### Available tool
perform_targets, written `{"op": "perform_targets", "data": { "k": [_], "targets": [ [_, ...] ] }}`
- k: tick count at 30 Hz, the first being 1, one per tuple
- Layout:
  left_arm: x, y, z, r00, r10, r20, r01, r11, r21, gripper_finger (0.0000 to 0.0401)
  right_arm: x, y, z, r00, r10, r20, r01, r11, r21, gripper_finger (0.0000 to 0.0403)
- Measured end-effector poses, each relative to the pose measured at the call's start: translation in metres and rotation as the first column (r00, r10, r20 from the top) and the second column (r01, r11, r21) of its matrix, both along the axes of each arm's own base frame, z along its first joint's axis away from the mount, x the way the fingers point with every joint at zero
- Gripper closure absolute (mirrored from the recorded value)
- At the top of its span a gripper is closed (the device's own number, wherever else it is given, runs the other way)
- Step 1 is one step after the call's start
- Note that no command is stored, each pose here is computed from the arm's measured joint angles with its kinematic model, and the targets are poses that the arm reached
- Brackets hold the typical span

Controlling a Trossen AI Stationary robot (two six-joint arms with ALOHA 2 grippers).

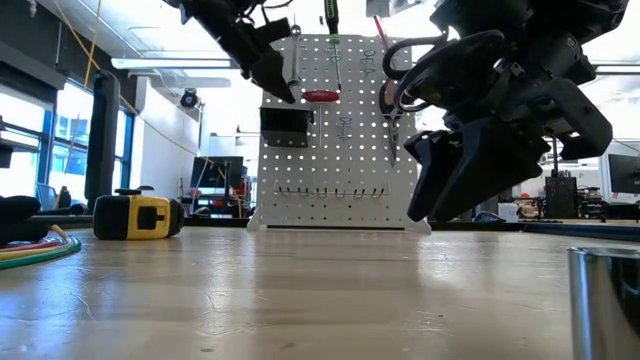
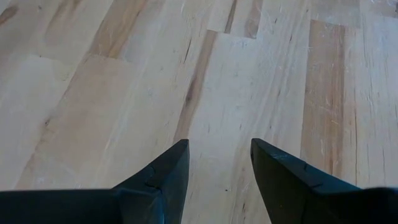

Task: Hang tools onto peg board
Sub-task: Put the silver socket into the black bin on the white peg board

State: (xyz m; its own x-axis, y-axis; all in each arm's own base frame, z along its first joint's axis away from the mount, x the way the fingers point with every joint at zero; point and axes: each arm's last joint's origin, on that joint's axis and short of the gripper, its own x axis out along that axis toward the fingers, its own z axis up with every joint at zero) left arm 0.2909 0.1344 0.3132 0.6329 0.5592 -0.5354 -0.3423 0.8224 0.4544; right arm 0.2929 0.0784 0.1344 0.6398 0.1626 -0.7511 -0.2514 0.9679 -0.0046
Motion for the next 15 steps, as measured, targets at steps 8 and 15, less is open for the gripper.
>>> {"op": "perform_targets", "data": {
  "k": [8, 15],
  "targets": [
    [-0.007, -0.035, 0.013, 0.999, -0.045, 0.017, 0.046, 0.998, -0.041, 0.0252, 0.0, 0.0, 0.0, 1.0, 0.001, -0.006, -0.001, 1.0, -0.003, 0.0235],
    [0.0, -0.086, 0.002, 0.989, -0.147, -0.013, 0.14, 0.963, -0.229, 0.0252, -0.001, -0.001, -0.001, 1.0, -0.001, -0.006, 0.001, 1.0, -0.017, 0.0235]
  ]
}}
